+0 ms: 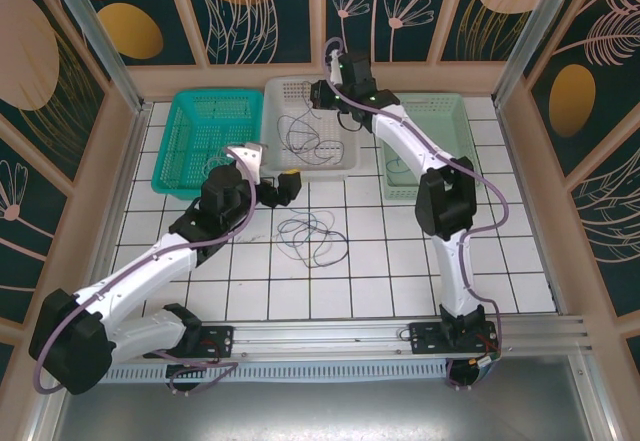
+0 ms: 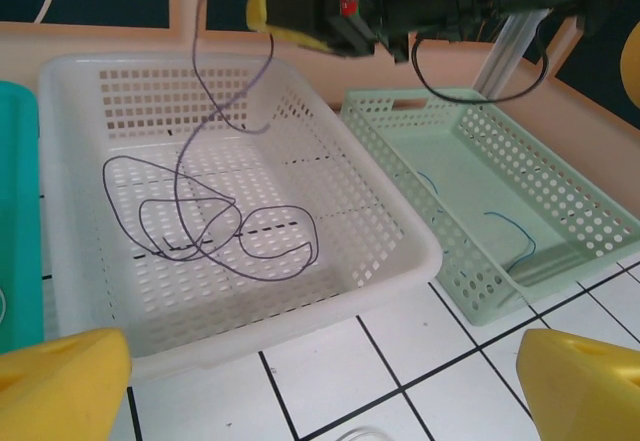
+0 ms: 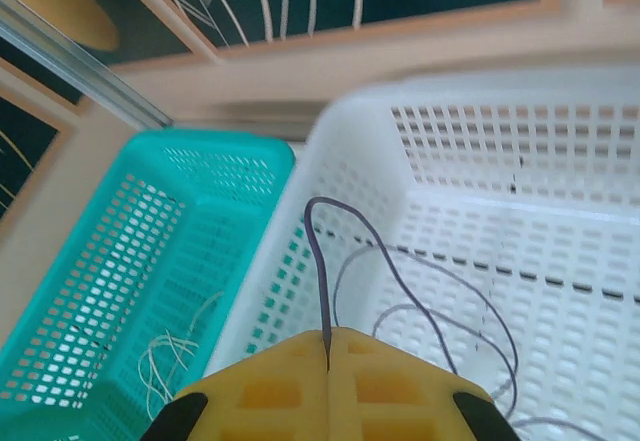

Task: Untangle the cables

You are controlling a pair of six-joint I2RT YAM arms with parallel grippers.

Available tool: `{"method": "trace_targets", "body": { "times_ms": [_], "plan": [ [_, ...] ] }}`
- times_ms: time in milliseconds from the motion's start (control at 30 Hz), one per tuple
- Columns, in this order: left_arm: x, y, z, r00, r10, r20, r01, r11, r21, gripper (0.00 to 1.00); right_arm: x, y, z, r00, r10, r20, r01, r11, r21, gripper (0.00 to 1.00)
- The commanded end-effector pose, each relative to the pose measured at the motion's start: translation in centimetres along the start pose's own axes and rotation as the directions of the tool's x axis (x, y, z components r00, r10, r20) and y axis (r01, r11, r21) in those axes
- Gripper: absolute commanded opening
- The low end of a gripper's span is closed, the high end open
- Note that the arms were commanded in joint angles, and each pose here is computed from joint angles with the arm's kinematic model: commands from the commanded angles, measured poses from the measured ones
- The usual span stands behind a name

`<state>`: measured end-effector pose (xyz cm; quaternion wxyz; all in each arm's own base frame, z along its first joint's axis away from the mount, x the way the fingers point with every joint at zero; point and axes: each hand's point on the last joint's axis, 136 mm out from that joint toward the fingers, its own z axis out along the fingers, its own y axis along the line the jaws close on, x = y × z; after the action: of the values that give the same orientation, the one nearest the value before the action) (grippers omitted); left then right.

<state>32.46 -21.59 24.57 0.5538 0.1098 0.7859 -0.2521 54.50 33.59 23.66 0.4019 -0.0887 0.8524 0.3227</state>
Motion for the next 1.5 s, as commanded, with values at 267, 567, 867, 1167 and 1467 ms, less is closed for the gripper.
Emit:
{"method": "trace_targets", "body": {
  "times_ms": [267,567,867,1167,1467],
  "plan": [
    [2.8,0.6,1.1,0.994,-0.048,-0.102,0.047,0.999,-0.009,0.99,-1.2,-1.9,-1.9,0.998,0.035,-0.042,-0.033,0.998,0.044,0.88],
    [10.9,0.9,0.9,0.935,0.046,-0.352,-0.029,0.998,0.054,0.94,-1.7,1.5,-8.1,0.999,-0.014,-0.03,0.013,0.999,-0.042,0.88],
    [16.7,1.6,0.5,0.871,0.05,-0.488,-0.013,0.997,0.078,0.88,3.6,1.1,-15.5,0.999,0.002,0.041,0.001,0.998,-0.066,0.73],
    [18.7,1.6,1.2,0.833,0.048,-0.552,0.002,0.996,0.09,0.78,6.7,-0.5,-18.6,0.997,0.051,0.054,-0.05,0.999,-0.02,0.7],
    [18.9,1.7,1.7,0.832,0.045,-0.553,0.005,0.996,0.088,0.49,7.6,-1.7,-19.2,0.993,0.095,0.064,-0.095,0.995,0.002,0.69]
  ]
}}
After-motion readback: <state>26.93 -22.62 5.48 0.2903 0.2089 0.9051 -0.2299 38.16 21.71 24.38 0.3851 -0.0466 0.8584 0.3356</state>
